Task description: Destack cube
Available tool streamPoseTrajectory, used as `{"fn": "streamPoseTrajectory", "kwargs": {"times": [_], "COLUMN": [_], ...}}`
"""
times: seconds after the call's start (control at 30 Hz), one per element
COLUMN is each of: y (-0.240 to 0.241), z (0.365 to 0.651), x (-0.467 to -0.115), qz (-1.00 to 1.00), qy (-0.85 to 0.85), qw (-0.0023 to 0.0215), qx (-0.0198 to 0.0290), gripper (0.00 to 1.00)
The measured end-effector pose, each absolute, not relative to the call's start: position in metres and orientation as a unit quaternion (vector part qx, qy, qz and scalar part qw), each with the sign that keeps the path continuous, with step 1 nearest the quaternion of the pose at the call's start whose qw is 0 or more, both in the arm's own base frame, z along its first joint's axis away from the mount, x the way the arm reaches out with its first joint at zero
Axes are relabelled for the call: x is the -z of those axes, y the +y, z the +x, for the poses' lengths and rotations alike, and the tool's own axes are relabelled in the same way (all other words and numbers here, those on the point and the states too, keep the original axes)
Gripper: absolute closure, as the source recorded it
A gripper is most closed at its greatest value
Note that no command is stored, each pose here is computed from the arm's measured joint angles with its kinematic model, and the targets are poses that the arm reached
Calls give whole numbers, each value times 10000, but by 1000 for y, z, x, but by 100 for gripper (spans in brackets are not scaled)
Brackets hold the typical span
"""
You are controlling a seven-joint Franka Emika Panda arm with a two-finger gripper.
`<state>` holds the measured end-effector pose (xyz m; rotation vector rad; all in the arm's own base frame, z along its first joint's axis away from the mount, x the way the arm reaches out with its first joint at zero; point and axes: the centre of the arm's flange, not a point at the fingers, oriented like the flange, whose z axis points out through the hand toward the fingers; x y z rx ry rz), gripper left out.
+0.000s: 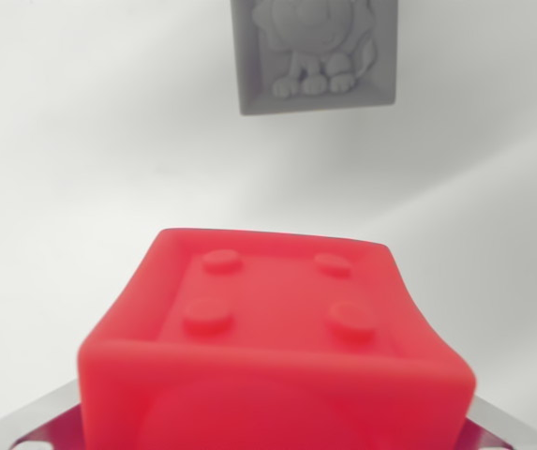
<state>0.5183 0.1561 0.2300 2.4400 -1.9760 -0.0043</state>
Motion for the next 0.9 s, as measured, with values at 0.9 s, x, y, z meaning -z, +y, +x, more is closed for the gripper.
{"fn": "streamPoseTrajectory", "kwargs": {"times": [0.9], "y": [183], "z": [488], "x": [-197], "qz": [7658], "qy": [-6431], "qw": [11], "qx": [11], "gripper": [100]}}
